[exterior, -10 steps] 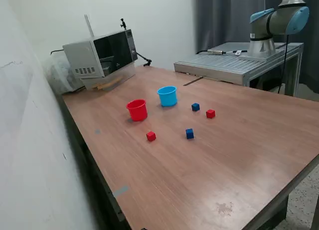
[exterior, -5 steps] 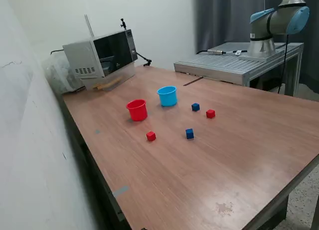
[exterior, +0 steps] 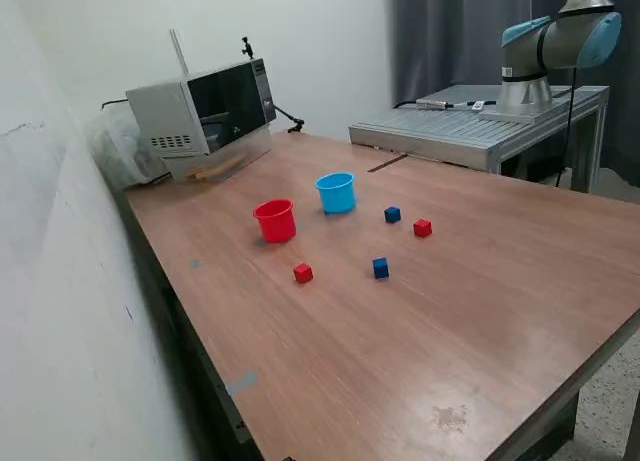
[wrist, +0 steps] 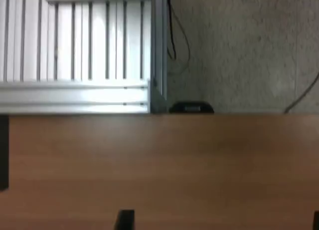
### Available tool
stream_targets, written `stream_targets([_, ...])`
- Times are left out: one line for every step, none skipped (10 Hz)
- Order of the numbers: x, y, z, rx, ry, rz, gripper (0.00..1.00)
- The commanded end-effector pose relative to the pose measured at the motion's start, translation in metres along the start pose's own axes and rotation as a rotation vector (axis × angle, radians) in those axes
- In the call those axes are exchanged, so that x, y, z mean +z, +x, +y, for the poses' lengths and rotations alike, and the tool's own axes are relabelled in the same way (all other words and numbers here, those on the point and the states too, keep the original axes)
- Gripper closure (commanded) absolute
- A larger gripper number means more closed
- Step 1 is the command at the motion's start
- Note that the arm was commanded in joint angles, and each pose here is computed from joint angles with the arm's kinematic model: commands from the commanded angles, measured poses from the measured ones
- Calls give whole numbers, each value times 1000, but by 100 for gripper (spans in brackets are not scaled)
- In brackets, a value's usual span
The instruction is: Place red objects in the red bin, and blue objects in the blue bin.
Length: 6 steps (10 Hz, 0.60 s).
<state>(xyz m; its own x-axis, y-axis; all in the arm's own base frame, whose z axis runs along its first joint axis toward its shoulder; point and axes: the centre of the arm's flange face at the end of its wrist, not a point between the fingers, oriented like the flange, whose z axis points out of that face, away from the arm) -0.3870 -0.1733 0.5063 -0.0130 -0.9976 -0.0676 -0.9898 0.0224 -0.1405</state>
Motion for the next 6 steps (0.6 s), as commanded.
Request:
stream_targets([-13,17,42,57,-206,37,0])
stream_targets([-9,22,57,82,-247,47,0])
stream_targets([5,26,75,84,-286,55,0])
stream_targets([28,29,93,85,-283,54,0])
stream_targets([49,32,112,87,-288,54,0])
stream_targets([67,32,130,95,-299,56,0])
